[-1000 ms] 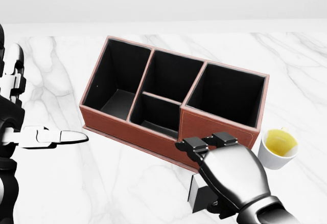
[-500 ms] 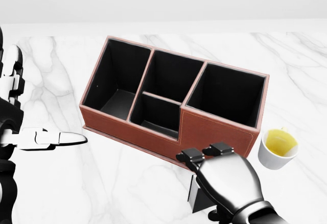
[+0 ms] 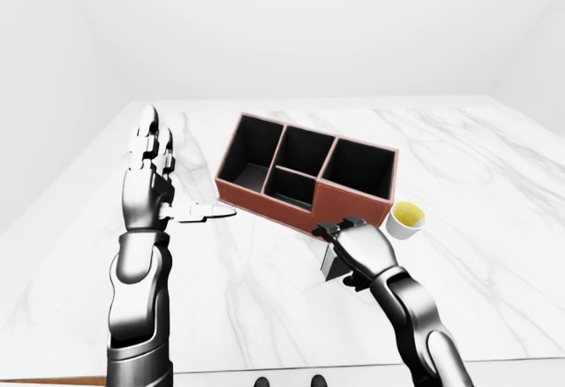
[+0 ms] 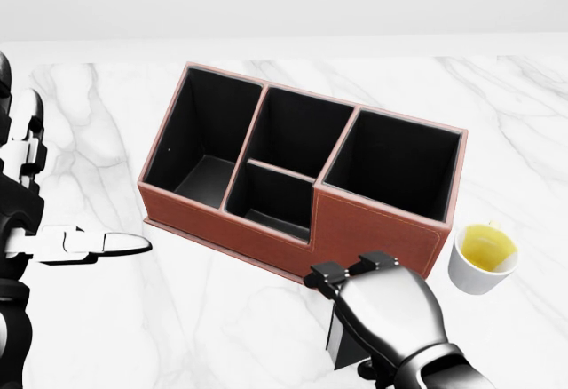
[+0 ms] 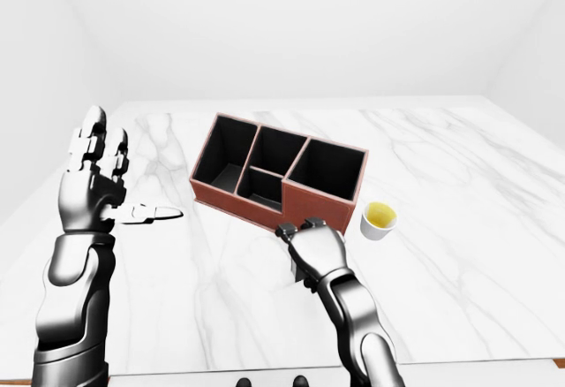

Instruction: Pick up the book and place it in the right compartment of the caddy.

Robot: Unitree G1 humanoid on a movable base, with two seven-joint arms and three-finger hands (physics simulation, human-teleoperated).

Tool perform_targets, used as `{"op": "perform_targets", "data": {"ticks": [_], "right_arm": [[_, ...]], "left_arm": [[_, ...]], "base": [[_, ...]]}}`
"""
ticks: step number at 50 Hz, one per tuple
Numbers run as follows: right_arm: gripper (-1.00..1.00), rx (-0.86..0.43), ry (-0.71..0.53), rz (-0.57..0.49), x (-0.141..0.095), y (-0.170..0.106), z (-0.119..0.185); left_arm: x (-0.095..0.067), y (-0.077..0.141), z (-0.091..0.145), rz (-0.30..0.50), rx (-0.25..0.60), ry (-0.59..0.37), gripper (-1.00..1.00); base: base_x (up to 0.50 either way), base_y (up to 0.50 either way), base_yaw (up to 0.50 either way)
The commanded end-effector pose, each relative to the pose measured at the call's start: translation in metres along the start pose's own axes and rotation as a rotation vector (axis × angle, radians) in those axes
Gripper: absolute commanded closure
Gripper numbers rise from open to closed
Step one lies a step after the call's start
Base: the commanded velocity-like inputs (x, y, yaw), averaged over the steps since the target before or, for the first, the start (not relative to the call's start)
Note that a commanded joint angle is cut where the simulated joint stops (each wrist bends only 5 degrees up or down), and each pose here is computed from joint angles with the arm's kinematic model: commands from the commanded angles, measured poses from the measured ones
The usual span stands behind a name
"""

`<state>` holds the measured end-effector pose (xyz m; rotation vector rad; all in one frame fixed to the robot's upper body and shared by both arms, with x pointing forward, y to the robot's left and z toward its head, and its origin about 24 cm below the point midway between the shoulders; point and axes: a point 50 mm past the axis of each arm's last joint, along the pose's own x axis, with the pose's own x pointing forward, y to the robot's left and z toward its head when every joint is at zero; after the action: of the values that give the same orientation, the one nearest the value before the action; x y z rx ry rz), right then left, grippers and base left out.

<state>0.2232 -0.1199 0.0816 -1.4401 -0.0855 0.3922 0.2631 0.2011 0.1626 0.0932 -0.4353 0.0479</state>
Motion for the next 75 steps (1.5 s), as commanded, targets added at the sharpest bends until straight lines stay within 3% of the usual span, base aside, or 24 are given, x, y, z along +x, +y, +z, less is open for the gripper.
{"op": "perform_targets", "data": {"ticks": [1,75], "right_arm": [[-0.31,-0.007,0.000,0.009,0.005,-0.001,-0.001],[-0.33,-0.106,0.083,0.103,0.023,0.030,-0.023]], "left_arm": [[-0.001,0.001,-0.004,0.002,-0.004,0.017,-1.00],[0.003,0.001,-0.025,0.007,-0.010,0.103,-1.00]], "base": [[0.00,0.00,0.00],[0.00,0.00,0.00]]}}
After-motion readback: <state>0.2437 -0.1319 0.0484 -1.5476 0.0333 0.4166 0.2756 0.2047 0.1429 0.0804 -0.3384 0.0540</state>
